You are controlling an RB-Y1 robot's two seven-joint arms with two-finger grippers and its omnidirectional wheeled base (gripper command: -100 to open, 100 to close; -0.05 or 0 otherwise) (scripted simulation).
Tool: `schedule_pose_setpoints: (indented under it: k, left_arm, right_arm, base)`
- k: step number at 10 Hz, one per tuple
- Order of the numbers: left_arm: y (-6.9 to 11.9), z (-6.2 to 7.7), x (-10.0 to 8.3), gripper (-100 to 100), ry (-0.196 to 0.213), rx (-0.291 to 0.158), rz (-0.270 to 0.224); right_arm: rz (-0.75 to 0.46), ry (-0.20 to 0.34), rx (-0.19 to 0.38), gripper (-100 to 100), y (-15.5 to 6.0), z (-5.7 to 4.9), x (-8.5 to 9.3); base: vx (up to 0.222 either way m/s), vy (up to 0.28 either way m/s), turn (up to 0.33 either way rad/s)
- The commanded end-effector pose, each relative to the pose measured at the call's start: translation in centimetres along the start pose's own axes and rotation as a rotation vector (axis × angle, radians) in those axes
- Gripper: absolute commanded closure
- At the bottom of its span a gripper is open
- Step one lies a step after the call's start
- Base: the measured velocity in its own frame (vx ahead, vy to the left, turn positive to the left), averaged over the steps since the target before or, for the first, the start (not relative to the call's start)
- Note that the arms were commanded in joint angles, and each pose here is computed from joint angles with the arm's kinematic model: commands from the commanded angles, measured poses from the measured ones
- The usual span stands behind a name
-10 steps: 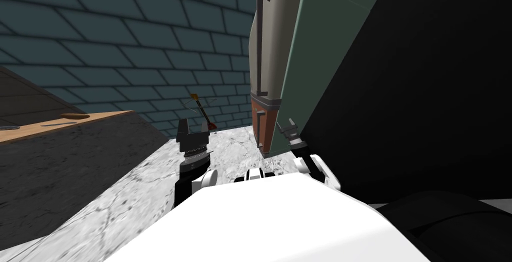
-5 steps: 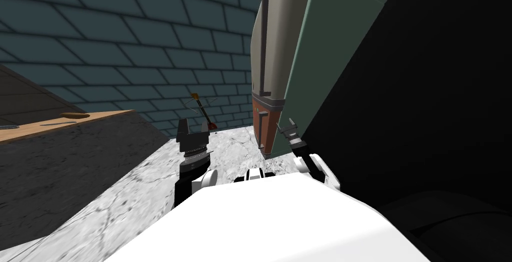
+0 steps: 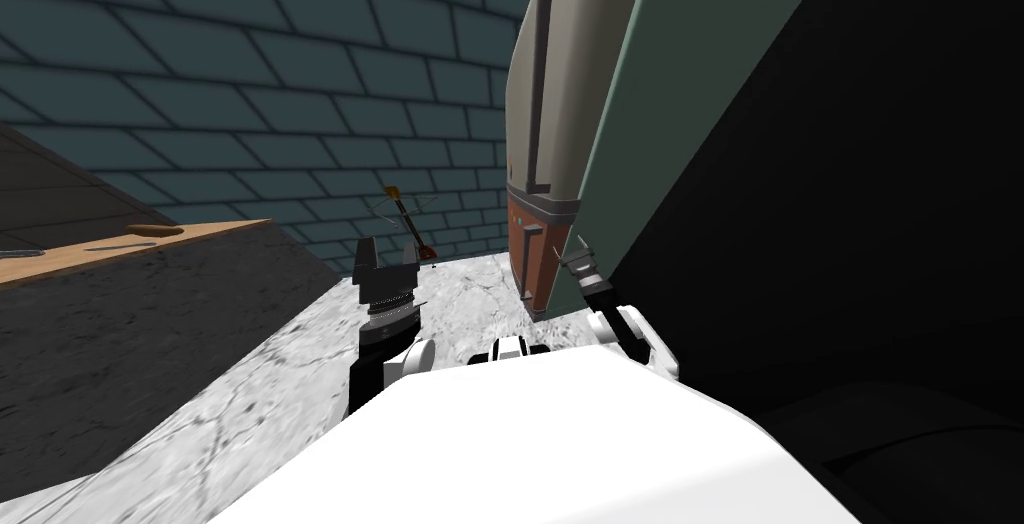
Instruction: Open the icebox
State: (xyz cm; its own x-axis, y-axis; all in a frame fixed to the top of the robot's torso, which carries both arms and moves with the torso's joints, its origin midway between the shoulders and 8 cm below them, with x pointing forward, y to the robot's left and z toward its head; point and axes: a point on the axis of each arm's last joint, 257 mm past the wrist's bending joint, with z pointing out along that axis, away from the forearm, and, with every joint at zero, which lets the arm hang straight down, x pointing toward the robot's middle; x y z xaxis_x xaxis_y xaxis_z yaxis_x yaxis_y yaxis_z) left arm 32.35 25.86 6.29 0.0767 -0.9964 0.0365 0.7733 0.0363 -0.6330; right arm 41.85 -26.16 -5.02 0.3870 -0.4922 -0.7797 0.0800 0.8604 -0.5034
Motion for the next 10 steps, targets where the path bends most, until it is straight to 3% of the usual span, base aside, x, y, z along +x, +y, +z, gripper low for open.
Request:
schedule_pose_setpoints:
  k: [1,10]
  left_arm:
    - [0.0,0.0,0.0,0,0.000,0.000,0.000]
    - [0.0,0.0,0.0,0,0.000,0.000,0.000]
  right_arm:
    - [-0.096,0.021,-0.004,-100,0.0,0.2,0.7]
    - [-0.411,0.098,-0.027,-100,-0.4,0.8,3.5]
  base:
    - [0.047,0.038,0.018]
    - [0.049,0.035,0.021]
